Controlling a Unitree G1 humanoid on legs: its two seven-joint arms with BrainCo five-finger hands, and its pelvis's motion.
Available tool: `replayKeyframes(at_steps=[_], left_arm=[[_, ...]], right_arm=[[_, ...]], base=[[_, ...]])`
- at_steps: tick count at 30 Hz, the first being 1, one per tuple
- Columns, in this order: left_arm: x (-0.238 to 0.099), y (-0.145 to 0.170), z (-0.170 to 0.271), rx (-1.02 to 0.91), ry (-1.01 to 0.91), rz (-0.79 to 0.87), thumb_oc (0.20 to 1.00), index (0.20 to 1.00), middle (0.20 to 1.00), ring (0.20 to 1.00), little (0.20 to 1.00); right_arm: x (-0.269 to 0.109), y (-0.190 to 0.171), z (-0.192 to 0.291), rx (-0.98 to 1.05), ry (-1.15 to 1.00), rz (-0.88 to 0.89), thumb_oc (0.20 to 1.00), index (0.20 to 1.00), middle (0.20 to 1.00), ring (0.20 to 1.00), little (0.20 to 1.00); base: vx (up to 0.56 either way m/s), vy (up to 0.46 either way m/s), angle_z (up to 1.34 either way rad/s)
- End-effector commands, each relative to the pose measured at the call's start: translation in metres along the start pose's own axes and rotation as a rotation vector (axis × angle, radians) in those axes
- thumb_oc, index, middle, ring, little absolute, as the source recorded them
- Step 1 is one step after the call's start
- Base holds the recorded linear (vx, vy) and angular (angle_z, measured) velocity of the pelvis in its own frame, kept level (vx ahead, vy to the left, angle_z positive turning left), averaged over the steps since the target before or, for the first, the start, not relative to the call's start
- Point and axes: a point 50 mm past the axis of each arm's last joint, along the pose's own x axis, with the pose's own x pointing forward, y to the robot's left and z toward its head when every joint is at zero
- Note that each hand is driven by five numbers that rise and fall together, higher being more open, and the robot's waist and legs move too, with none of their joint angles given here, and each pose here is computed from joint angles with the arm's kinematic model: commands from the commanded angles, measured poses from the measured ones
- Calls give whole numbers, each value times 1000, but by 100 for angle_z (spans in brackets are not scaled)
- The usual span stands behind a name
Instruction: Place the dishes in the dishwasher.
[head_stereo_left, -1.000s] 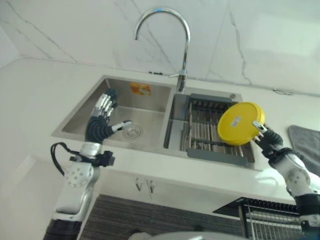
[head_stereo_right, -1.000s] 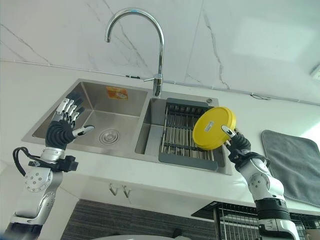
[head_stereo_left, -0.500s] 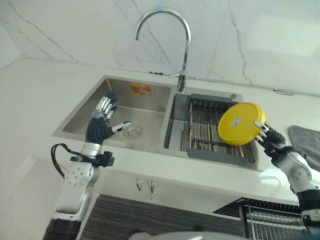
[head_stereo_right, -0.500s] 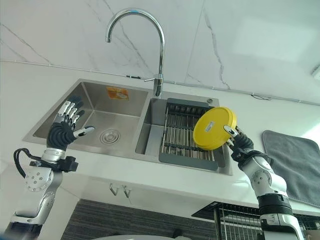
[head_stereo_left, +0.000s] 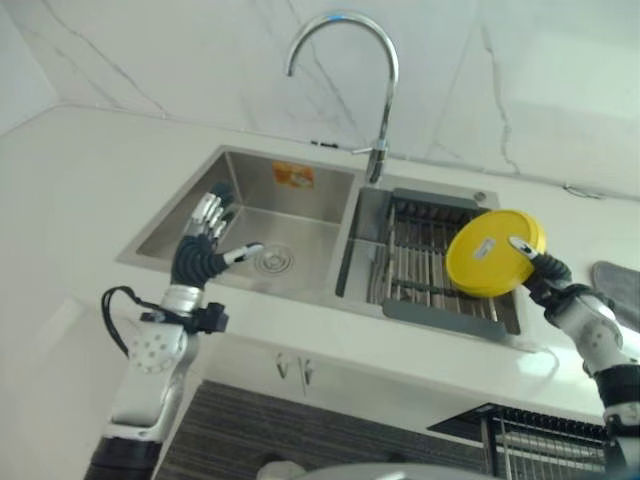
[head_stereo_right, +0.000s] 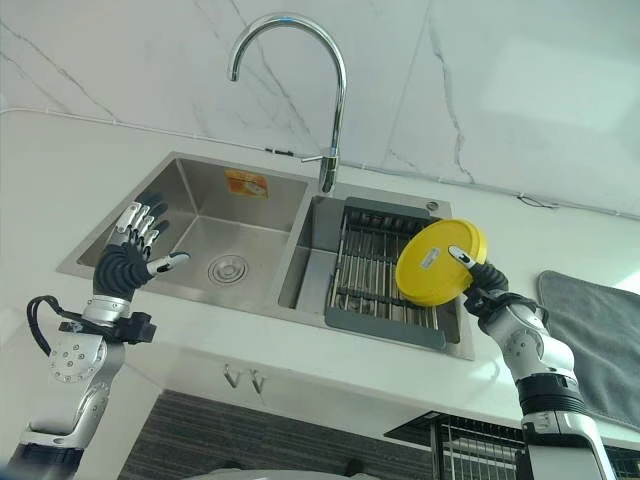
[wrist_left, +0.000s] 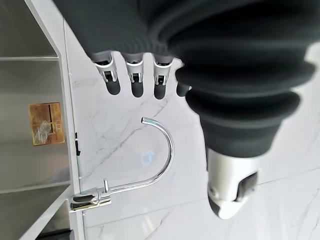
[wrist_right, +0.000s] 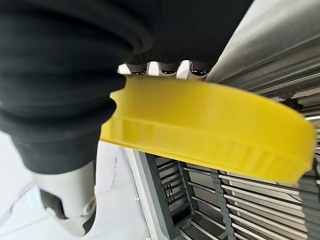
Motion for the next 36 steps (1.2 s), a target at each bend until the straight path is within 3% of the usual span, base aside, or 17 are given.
replayKeyframes(at_steps=[1,3,8,13,20,27,31,36], left_arm=[[16,-4,22,21,-110,-62,1000,1000,1000,1000,1000],[16,-4,21,22,-108,-60,1000,1000,1000,1000,1000],[18,-8,18,21,-102,-57,1000,1000,1000,1000,1000],[17,-10,18,13,-96,-64,1000,1000,1000,1000,1000],[13,-12,16,3,-86,-59,1000,1000,1000,1000,1000],[8,-7,13,6,-89,-43,1000,1000,1000,1000,1000],[3,-1,13,-1,-95,-18,1000,1000,1000,1000,1000],[-10,-1,19,-96,-171,-5,1000,1000,1000,1000,1000]], right_arm=[[4,7,51,-146,-108,26,200,200,200,200,200],[4,5,50,-203,-86,26,200,200,200,200,200],[8,4,42,-77,-68,7,200,200,200,200,200],[8,6,44,-75,-135,10,200,200,200,200,200],[0,19,64,-70,-354,-76,200,200,200,200,200],[-17,32,72,25,-486,-13,200,200,200,200,200],[-34,40,76,103,-570,43,200,200,200,200,200],[-66,33,62,404,-678,103,200,200,200,200,200]], base=[[0,0,0],[0,0,0],[0,0,0],[0,0,0],[4,0,0],[17,-62,0],[9,-127,-2],[-37,-2,-2]])
